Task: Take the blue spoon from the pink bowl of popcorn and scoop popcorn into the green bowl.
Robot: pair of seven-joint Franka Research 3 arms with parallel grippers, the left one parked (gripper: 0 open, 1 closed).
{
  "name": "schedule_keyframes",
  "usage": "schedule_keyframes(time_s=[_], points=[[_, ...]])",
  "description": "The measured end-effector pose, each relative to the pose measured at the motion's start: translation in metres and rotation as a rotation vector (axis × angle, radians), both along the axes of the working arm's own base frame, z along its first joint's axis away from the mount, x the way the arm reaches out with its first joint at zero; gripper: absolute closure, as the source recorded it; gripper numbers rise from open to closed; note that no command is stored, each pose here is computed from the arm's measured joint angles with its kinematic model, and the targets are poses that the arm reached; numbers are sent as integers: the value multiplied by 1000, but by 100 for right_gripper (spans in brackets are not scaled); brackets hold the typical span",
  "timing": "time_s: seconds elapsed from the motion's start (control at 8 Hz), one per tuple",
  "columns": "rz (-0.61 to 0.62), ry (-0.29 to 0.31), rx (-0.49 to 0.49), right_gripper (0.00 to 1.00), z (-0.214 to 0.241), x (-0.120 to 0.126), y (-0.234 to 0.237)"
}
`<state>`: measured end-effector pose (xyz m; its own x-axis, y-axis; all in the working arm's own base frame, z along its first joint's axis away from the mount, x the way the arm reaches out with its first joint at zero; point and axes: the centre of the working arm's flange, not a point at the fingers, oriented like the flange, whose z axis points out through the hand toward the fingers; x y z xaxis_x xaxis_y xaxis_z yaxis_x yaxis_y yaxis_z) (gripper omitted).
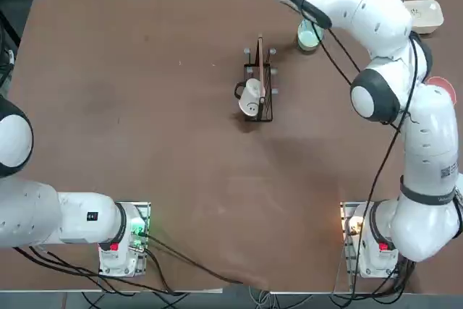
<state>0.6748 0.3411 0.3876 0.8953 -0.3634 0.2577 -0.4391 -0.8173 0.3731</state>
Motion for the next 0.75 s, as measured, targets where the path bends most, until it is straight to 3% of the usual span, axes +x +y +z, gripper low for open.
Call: schedule_keyframes(time_s=[0.38,0.75], points=[[-38,-20,129,87,33,12,-25],[-15,18,201,87,46,17,-46]])
